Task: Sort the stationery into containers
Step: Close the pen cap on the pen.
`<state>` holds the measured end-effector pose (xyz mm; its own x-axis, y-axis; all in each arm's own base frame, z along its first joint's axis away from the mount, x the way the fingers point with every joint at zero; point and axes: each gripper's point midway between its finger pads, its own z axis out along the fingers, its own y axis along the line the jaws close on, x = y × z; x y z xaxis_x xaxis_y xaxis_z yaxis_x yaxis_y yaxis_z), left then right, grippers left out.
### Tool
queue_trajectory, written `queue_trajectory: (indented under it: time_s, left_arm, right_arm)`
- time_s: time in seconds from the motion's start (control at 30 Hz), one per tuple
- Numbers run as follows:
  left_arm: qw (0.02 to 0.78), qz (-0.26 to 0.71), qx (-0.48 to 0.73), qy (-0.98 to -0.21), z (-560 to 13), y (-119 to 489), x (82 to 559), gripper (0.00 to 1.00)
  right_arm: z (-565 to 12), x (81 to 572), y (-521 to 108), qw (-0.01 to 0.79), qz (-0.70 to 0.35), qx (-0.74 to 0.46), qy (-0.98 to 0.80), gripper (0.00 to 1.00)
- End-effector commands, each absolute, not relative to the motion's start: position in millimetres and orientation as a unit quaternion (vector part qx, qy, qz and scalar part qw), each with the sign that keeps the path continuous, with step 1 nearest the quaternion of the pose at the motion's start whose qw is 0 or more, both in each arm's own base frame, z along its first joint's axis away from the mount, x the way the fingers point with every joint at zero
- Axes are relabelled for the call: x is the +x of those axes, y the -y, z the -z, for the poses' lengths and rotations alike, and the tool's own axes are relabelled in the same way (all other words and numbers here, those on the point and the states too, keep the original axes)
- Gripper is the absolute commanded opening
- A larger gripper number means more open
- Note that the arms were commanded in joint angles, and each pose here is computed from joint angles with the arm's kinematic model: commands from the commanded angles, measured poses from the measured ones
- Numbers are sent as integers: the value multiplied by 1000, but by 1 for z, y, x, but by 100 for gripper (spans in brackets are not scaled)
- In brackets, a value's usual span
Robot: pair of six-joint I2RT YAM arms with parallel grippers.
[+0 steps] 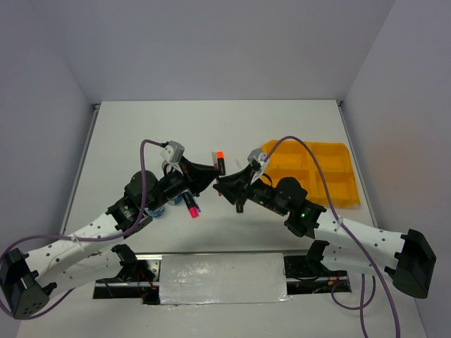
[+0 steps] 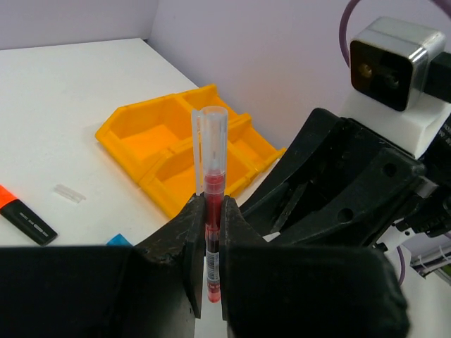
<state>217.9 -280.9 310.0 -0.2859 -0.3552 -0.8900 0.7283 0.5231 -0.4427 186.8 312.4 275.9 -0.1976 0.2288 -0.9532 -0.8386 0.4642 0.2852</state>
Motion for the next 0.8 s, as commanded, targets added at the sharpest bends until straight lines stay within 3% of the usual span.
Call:
queue_trajectory:
  time_s: [0.0,0.17,0.43,0.6,0.77]
  left_arm:
    - [602,481,178,-612,-331,282,206,0]
    - [598,502,207,-589,-337,286,193,0]
    - [606,508,215,-572,-346,283,185,0]
    - [608,513,235,-559,-353,286,180,0]
    - [616,516,234,-548,-357,284,177,0]
  right_arm:
    - [-323,177,-321,616,-481,-278,-559,44]
    - [-321,179,-327,611,-474,-291,-563,44]
    - [-316,172,-332,601,-485,-311,-554,33]
    - [-312,168,-332,597,-489,-318,-551,12]
    - [-313,167,-331,599,-492,-316,-547,6]
